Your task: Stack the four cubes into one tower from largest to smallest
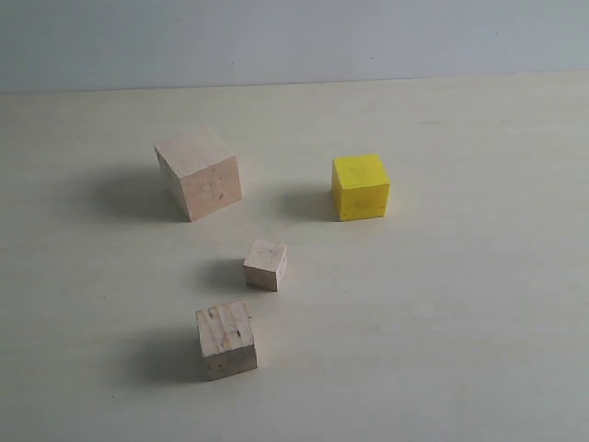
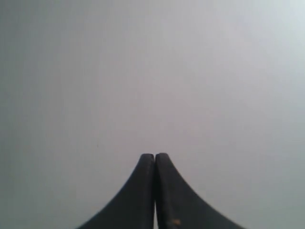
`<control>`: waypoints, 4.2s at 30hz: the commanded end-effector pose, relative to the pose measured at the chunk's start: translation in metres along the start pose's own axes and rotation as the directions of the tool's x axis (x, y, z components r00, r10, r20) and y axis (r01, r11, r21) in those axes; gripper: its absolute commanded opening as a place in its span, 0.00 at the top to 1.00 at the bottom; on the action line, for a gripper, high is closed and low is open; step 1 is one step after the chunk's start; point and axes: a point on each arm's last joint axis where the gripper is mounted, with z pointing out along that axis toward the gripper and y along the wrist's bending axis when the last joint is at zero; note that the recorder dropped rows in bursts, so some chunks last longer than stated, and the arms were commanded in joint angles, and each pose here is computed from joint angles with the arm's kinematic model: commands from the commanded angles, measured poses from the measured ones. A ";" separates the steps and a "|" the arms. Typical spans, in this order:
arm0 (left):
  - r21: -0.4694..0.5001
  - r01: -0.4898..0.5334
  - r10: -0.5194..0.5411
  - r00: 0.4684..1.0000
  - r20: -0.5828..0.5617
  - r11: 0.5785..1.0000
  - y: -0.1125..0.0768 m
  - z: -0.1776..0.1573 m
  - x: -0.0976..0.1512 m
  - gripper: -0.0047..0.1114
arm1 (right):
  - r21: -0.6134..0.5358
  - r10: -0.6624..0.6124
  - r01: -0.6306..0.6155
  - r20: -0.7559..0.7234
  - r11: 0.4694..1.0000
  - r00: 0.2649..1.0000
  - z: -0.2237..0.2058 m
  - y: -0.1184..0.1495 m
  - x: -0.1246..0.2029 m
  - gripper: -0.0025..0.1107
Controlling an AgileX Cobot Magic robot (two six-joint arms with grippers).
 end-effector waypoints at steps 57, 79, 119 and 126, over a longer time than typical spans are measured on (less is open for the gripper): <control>0.044 0.106 -0.014 0.491 -0.871 0.993 -0.083 0.244 0.118 0.58 | 0.181 0.229 -0.253 -0.957 0.950 0.177 0.096 0.066 0.104 0.98; -0.223 0.208 -0.268 0.223 -0.937 0.952 -0.089 0.334 0.214 0.58 | 0.160 0.189 -0.222 -0.975 0.962 0.118 0.090 0.064 0.106 0.98; 0.357 0.526 0.326 0.155 -0.933 0.772 -0.128 0.321 0.246 0.58 | 0.160 0.189 -0.221 -0.975 0.962 0.116 0.089 0.064 0.106 0.98; 0.363 0.424 0.322 0.168 -0.932 0.830 -0.095 0.334 0.203 0.58 | 0.161 0.185 -0.214 -0.978 0.964 0.099 0.088 0.064 0.106 0.98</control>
